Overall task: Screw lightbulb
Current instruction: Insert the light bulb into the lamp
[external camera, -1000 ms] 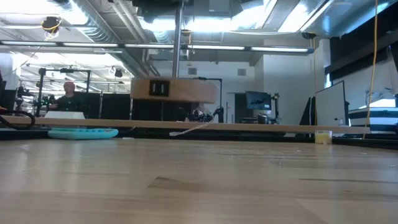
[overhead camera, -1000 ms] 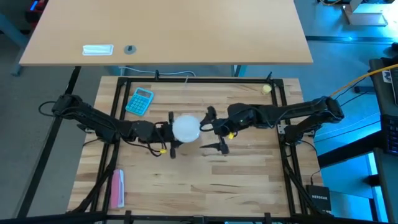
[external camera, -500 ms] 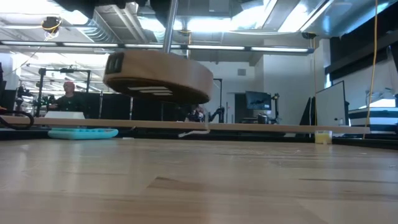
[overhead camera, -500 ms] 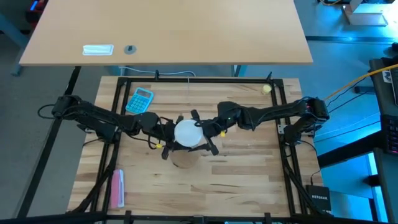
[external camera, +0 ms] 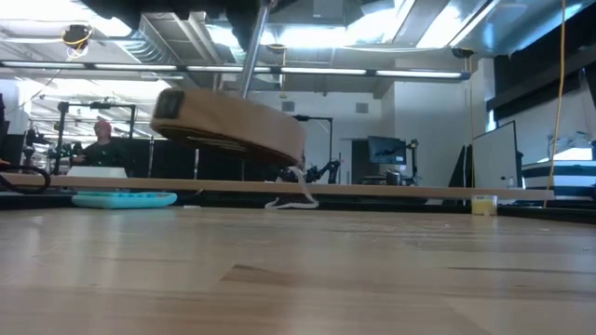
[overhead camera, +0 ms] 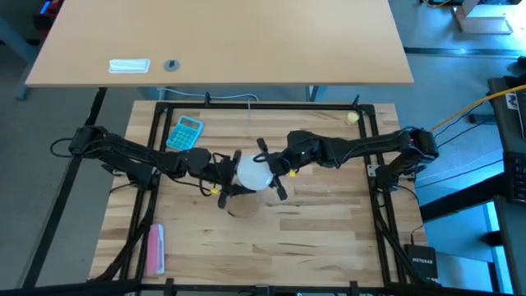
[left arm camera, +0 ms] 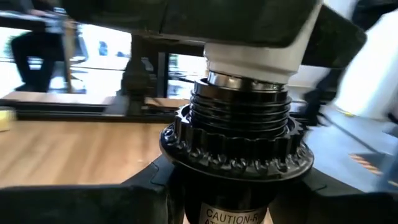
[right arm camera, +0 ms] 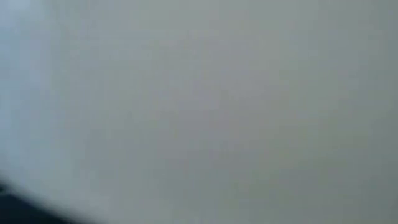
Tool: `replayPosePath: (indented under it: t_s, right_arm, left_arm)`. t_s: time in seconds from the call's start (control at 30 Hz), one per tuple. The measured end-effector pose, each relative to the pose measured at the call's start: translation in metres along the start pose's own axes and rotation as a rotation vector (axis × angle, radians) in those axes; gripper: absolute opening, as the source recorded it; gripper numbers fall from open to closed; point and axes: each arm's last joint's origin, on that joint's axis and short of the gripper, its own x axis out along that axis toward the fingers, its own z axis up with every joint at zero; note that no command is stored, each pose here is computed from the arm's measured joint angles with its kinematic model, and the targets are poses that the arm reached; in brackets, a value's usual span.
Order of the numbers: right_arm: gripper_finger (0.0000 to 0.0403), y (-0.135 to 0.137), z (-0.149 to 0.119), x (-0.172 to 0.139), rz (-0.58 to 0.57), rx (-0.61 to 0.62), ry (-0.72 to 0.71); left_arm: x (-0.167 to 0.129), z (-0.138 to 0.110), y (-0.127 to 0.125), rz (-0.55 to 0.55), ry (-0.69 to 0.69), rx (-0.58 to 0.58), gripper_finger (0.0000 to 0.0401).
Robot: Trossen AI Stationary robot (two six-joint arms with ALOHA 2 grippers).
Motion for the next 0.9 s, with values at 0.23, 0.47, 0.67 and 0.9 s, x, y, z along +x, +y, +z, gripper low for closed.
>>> replayPosePath:
  t_s: [0.23, 0.47, 0.67, 0.9]
  right_arm:
    - [0.0145, 0.006, 0.002, 0.001, -0.183, 0.024, 0.045]
    - [0.0145, 0.005, -0.001, 0.006, -0.488, 0.09, 0.082]
    - [0.0145, 0.004, -0.005, 0.011, -0.548, 0.117, 0.073]
    - [0.0145, 0.004, -0.004, 0.01, -0.499, 0.09, 0.067]
  left_arm:
    - [0.0, -0.001, -0.009, 0.225, -0.018, 0.066, 0.0149]
    - [-0.003, -0.003, -0.023, 0.527, -0.03, 0.169, 0.0149]
    - [-0.005, -0.002, -0.029, 0.631, -0.039, 0.195, 0.0149]
    - [-0.005, -0.004, -0.028, 0.635, -0.019, 0.211, 0.0149]
